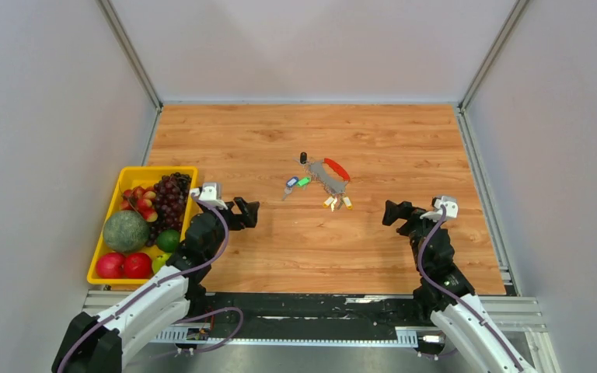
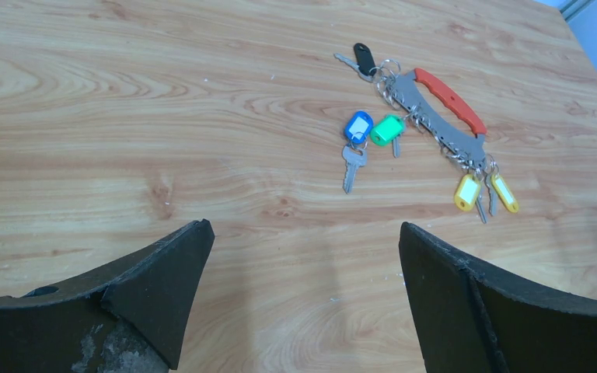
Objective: Remove the keys from the keyring
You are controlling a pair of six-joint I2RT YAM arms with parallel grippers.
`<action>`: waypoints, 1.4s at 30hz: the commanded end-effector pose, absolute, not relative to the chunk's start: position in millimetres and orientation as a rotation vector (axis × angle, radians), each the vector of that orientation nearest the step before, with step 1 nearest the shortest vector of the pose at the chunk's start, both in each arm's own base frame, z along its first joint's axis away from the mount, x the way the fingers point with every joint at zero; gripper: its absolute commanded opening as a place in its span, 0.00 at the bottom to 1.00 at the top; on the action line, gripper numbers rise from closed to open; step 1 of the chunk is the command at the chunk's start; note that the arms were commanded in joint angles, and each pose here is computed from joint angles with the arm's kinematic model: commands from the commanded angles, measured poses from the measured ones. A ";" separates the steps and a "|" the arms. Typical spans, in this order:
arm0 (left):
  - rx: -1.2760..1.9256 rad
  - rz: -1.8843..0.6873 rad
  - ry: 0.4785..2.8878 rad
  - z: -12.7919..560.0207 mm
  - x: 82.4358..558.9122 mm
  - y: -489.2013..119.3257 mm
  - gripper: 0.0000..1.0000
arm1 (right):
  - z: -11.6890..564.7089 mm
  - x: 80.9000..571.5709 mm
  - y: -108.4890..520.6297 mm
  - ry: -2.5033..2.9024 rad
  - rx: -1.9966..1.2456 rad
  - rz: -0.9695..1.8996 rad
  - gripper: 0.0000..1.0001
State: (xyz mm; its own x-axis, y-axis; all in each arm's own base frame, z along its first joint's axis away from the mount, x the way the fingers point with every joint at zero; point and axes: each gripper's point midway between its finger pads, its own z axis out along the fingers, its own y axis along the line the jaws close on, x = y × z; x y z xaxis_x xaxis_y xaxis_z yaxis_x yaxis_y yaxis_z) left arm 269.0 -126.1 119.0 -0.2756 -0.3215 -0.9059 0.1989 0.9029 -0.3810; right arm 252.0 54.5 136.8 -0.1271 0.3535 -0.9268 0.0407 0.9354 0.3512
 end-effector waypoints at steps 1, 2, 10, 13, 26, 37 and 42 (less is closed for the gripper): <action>-0.075 -0.535 1.688 150.4 274.9 -131.3 1.00 | 156.8 255.3 51.2 1.622 0.336 0.281 1.00; -0.070 -0.535 1.688 150.8 274.5 -131.6 1.00 | 156.9 255.5 50.0 1.620 0.344 0.278 1.00; -0.151 -0.491 1.695 146.2 270.1 -115.8 1.00 | 147.8 256.3 37.2 1.654 0.459 0.222 1.00; -0.157 -0.521 1.653 155.0 268.5 -116.7 1.00 | 164.8 262.4 46.4 1.670 0.438 0.253 1.00; -0.133 -0.495 1.760 181.8 325.3 -151.8 1.00 | 191.3 341.5 126.3 1.908 0.075 0.288 0.95; 0.003 -0.450 1.844 160.3 357.7 -177.2 1.00 | 125.3 408.6 190.4 2.133 -0.303 0.306 0.74; -0.042 -0.527 1.893 132.3 352.3 -185.8 1.00 | 86.4 433.7 202.3 2.268 -0.388 0.333 0.67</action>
State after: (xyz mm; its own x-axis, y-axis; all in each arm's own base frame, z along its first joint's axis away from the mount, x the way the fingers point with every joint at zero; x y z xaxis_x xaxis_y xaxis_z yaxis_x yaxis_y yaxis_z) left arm 353.1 -172.7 130.2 -0.3851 -0.2268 -0.8946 0.1780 0.9329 -0.3132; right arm 416.1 189.1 96.4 -0.6066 -0.1020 -0.7884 -0.2887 0.9523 0.0989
